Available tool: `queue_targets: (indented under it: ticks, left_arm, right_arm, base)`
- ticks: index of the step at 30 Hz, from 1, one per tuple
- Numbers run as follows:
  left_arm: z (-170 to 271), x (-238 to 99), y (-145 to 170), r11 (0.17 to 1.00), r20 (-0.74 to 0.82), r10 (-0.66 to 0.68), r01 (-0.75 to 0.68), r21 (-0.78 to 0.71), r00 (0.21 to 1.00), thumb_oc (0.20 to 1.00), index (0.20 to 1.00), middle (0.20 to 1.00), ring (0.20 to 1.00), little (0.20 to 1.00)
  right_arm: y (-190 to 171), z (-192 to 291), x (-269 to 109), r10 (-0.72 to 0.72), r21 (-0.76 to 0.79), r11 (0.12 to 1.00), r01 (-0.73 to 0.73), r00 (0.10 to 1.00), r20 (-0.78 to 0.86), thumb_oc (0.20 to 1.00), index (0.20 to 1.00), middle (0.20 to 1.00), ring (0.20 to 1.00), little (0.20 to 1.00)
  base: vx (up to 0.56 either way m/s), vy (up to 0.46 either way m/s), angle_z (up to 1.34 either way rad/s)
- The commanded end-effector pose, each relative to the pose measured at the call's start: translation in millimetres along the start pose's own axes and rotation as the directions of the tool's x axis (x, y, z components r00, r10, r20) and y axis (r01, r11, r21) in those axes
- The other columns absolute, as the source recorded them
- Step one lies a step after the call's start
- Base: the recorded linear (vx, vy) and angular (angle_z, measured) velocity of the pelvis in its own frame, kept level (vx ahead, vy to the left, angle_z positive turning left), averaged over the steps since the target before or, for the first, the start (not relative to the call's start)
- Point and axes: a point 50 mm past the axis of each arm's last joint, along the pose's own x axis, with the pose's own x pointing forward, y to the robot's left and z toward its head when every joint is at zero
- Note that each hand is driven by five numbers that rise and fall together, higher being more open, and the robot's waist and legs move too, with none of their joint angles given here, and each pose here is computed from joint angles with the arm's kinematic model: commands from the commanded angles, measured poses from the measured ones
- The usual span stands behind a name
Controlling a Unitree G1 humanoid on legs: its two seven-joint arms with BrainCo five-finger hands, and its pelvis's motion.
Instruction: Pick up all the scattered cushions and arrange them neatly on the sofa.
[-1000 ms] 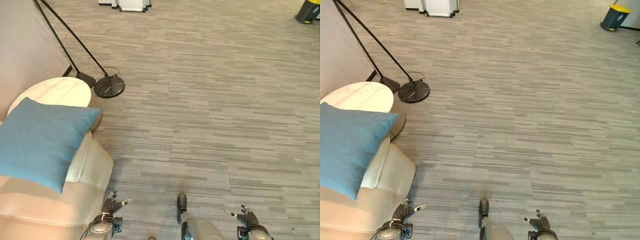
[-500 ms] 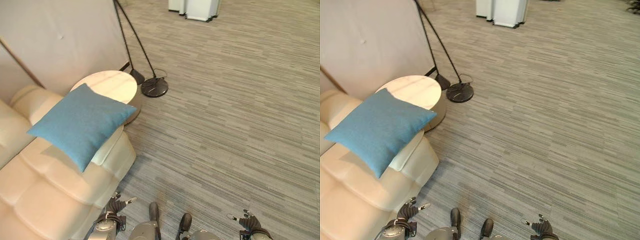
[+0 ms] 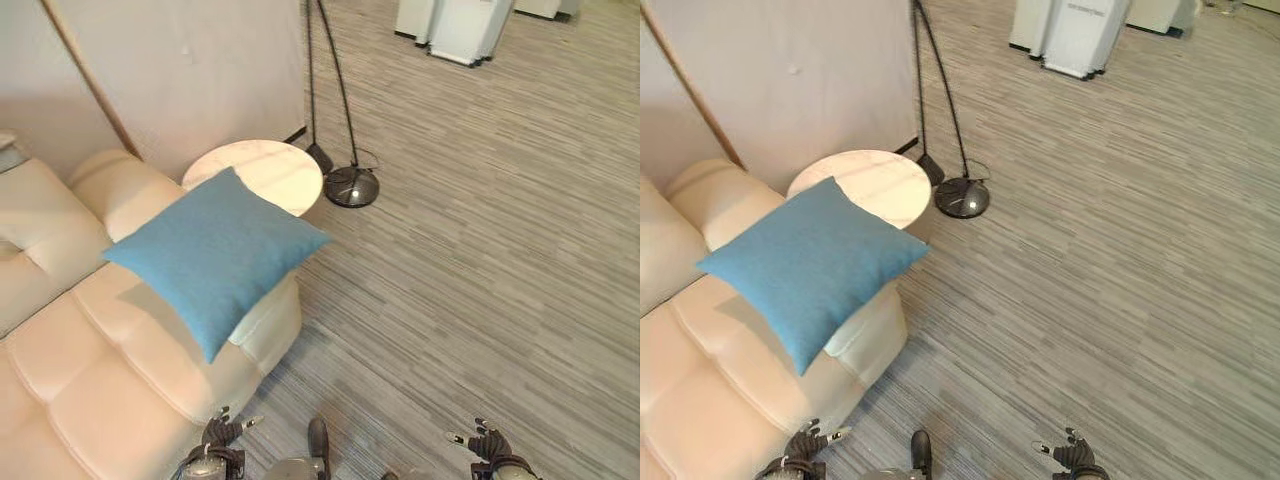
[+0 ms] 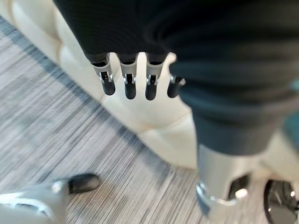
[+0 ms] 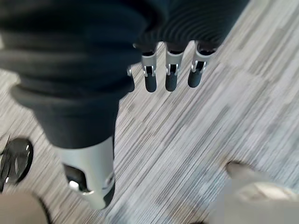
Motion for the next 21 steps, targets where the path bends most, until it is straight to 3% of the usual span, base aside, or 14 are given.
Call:
queue_targets:
  ticks: [1,11,21]
  left_arm:
    - [26.9,-0.3,11.7,0.999,0.119,0.037,-0.037,-0.004,0.992,1.000,1.000,1.000,1.000,1.000]
    - [42.2,-0.8,14.0,0.999,0.180,0.022,-0.018,-0.027,0.983,1.000,1.000,1.000,1.000,1.000]
    - [32.6,0.9,2.8,0.991,0.127,-0.003,0.020,-0.132,0.992,1.000,1.000,1.000,1.000,1.000]
  right_arm:
    - [-4.2,38.4,6.0,-0.022,-0.007,1.000,0.023,0.992,0.122,1.000,1.000,1.000,1.000,1.000]
    - [-7.4,29.2,5.0,-0.038,0.034,0.999,0.036,0.996,0.085,1.000,1.000,1.000,1.000,1.000]
    - [-17.4,30.2,8.3,-0.049,-0.009,0.999,0.050,0.995,0.090,1.000,1.000,1.000,1.000,1.000]
  base:
    - [0.14,0.032,0.55]
    - [0.24,-0.089,0.44]
    - [0.29,-0.325,0.70]
